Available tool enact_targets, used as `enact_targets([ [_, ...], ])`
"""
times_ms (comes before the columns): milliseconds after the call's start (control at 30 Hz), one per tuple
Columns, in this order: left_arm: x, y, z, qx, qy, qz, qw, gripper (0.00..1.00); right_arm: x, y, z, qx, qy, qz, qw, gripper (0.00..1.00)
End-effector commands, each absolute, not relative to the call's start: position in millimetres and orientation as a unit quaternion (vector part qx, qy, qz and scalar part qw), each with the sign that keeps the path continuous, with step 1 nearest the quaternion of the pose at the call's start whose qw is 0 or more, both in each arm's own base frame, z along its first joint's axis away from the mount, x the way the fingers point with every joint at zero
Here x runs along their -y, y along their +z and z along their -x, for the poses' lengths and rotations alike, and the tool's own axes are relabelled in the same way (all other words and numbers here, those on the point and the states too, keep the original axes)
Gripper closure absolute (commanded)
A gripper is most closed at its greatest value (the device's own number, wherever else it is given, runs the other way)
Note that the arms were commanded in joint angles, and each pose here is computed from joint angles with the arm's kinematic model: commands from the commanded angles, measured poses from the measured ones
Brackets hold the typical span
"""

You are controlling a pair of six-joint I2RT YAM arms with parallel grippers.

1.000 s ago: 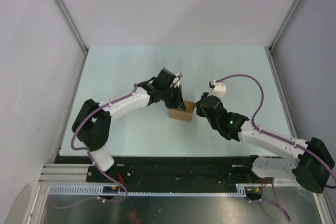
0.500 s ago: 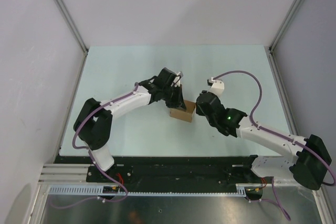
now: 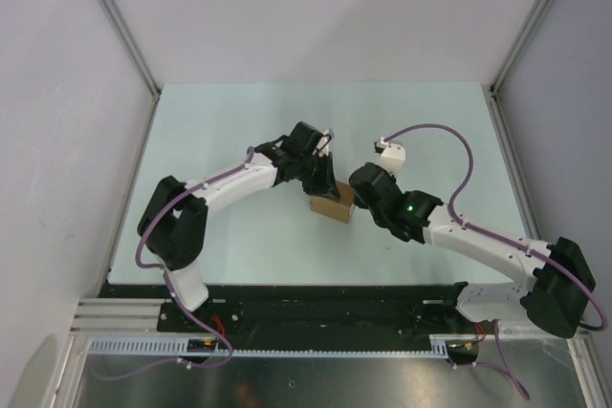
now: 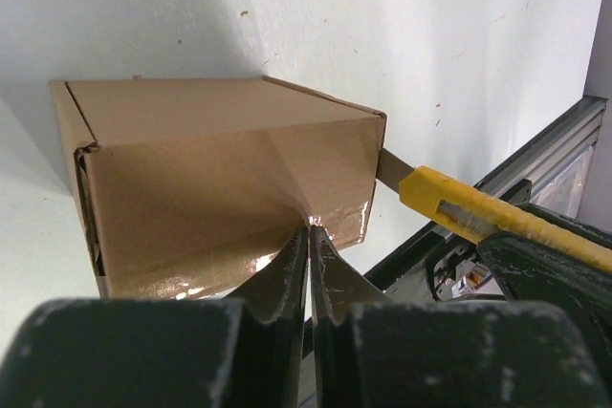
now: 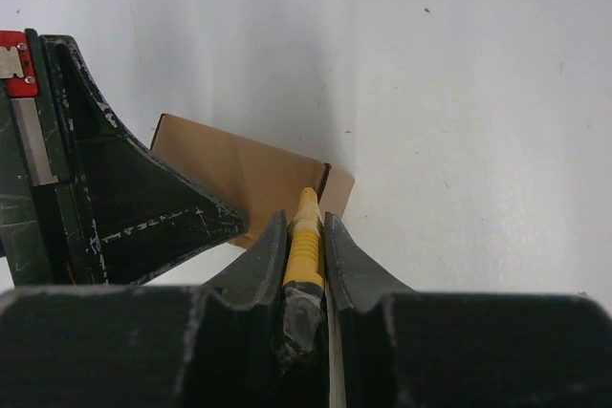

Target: Unpack the express box

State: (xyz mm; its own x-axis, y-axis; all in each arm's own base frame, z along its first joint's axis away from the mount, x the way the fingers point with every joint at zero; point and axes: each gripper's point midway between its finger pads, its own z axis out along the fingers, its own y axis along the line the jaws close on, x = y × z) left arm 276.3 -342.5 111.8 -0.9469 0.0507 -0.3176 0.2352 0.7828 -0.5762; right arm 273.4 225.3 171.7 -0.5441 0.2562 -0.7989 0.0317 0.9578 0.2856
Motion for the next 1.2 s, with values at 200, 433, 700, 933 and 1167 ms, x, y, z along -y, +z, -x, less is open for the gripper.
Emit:
enact_targets([
  [200,320.0,132.1,-309.2,-0.933,-0.285,-0.086,0.204,0.76,-277.5,199.4,-280.5,-0.850,0.196,-0.012,0.488,1.00],
  [433,269.8,154.8,-361.0,-0.926,-0.272,-0.035,0.258,0.58,-291.2,194.0,-288.7,-0.838,0.218,0.077,0.494,1.00],
  [700,237.2,156.7,-361.5,-0.925,-0.224,-0.074,0.298,0.49,-299.9,194.0,-308.9,-0.815,0.240,0.130,0.510,1.00],
  [933,205.7,150.7,-327.0,-0.928,-0.221,-0.060,0.293,0.28,-307.3,182.3,-309.2,-0.820,0.249,0.137,0.496,1.00],
  [1167,199.7,122.4,-283.8,-0.938,-0.240,-0.065,0.242,0.16,-308.2,181.8,-309.9,-0.820,0.250,0.136,0.496,1.00],
])
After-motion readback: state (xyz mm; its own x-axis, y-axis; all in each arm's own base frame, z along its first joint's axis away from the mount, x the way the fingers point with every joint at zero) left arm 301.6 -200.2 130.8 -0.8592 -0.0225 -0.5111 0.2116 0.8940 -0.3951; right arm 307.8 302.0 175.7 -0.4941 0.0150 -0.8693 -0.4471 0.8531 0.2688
